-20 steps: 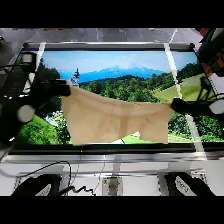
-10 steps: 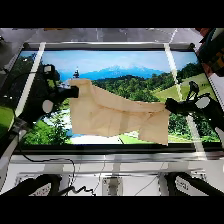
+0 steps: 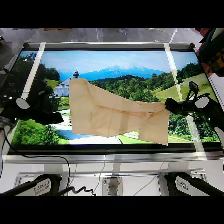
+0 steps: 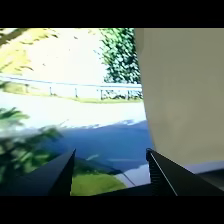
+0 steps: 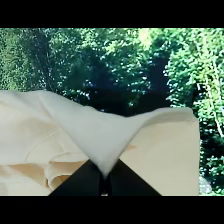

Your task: Fold the clothes and pants, and hang the long-sleeved shirts on hangers.

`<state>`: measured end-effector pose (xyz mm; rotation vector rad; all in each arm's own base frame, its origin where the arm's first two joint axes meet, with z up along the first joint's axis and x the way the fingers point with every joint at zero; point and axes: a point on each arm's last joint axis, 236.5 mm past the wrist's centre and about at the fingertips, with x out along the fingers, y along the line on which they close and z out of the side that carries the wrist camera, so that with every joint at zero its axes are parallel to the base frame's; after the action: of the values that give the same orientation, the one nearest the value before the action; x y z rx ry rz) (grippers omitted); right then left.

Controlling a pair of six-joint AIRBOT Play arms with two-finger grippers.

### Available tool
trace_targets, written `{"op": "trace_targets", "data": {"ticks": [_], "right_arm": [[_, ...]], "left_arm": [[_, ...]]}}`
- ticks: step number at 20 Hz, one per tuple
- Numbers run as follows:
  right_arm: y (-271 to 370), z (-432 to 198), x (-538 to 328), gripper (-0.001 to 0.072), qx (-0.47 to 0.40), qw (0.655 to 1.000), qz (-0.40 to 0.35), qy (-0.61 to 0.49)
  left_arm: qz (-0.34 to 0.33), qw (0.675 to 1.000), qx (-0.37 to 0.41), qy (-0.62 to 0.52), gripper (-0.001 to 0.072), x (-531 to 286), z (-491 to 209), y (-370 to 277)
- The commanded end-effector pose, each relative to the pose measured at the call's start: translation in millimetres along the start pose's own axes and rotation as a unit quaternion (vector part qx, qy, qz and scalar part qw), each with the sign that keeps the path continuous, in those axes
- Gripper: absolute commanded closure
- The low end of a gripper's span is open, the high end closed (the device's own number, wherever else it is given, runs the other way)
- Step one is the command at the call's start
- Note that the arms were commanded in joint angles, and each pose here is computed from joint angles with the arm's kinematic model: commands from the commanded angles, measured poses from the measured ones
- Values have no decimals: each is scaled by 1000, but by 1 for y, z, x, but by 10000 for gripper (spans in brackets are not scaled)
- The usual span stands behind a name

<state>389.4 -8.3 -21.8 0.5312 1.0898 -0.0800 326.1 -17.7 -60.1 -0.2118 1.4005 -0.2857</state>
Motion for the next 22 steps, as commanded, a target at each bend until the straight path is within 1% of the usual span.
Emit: {"op": "trace_targets", "data": {"ticks": [1,5,8,10,11,13,14,16,18,20,22], "right_arm": [[0,0,0,698,0,1000,0,1],[0,0,0,698,0,1000,0,0],[0,0,0,698,0,1000,0,0],[0,0,0,698,0,1000,0,0],[0,0,0,698,0,1000,0,0],[0,0,0,698,-1,1000,0,0],[1,2,-2,698,-8,1000,1,-3],[6,9,-9,698,-34,999,5,-13],[15,23,-23,698,-42,998,11,-34],[28,41,-46,698,-53,996,21,-67],[43,60,-76,698,-66,991,32,-109]], "left_arm": [[-109,993,29,41,229,21,-13,-35],[-152,979,23,132,229,50,-44,-52],[-164,972,22,168,236,68,-57,-59],[-162,974,20,154,371,75,-50,-62],[-161,977,18,138,376,76,-42,-63],[-163,980,18,113,636,71,-25,-66],[-167,981,22,99,690,64,-15,-69],[-178,981,44,59,690,35,15,-82],[-177,980,93,-1,690,-14,51,-97],[-152,973,146,-92,690,-83,90,-112],[-109,952,192,-210,690,-173,122,-125]]}}
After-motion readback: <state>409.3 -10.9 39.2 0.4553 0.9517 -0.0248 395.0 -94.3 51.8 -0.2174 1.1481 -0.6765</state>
